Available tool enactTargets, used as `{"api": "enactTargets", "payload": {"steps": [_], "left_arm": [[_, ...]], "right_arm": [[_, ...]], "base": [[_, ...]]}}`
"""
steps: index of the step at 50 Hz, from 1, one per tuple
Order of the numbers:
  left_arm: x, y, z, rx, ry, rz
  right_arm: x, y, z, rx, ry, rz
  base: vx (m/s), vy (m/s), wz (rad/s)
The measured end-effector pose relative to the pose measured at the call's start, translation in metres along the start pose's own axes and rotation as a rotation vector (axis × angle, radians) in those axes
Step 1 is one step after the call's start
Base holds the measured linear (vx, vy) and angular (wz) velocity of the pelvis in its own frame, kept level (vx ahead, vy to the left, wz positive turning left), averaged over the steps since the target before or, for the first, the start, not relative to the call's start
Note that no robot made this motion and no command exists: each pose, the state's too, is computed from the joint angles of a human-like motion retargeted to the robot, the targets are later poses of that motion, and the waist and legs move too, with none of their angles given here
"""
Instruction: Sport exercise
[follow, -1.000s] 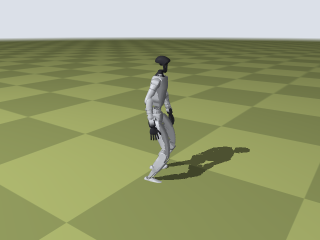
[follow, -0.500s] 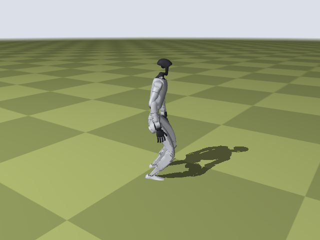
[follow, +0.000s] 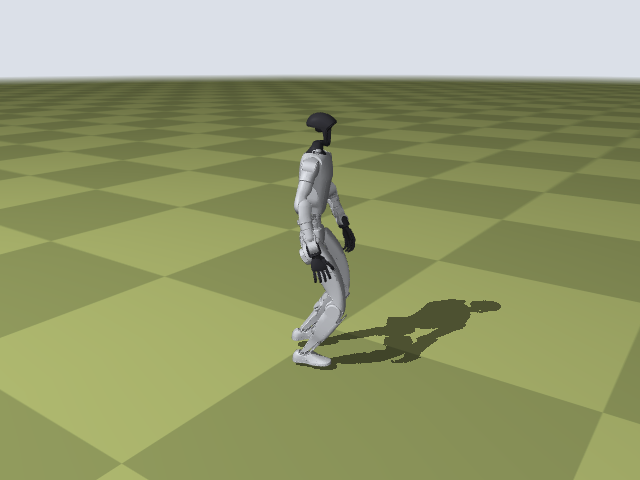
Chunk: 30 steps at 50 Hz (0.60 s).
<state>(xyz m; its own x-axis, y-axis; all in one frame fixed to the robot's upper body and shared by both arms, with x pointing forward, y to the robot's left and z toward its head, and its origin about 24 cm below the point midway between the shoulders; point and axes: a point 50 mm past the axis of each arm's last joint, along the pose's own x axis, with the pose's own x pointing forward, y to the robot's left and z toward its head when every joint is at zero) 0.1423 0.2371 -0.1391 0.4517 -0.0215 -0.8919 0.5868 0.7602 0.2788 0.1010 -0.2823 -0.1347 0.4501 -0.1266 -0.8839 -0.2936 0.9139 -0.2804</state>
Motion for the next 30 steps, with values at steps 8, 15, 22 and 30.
{"api": "enactTargets", "payload": {"steps": [8, 15, 22, 30], "left_arm": [[0.000, -0.009, 0.024, -0.043, -0.128, -0.035], [-0.002, -0.036, 0.028, 0.004, -0.184, -0.063], [-0.004, -0.039, 0.014, -0.012, -0.151, -0.025], [-0.006, -0.047, 0.005, 0.004, -0.134, -0.057]], "right_arm": [[0.005, 0.002, 0.012, 0.022, -0.014, 0.033], [-0.012, -0.016, -0.040, -0.026, 0.153, -0.065], [-0.011, -0.016, -0.038, -0.123, 0.154, -0.053], [-0.009, -0.007, -0.032, -0.124, 0.099, -0.023]], "base": [[0.05, 0.39, 0.20], [0.11, 0.77, 0.30], [0.04, 0.63, 0.45], [0.00, 0.41, -0.11]]}}
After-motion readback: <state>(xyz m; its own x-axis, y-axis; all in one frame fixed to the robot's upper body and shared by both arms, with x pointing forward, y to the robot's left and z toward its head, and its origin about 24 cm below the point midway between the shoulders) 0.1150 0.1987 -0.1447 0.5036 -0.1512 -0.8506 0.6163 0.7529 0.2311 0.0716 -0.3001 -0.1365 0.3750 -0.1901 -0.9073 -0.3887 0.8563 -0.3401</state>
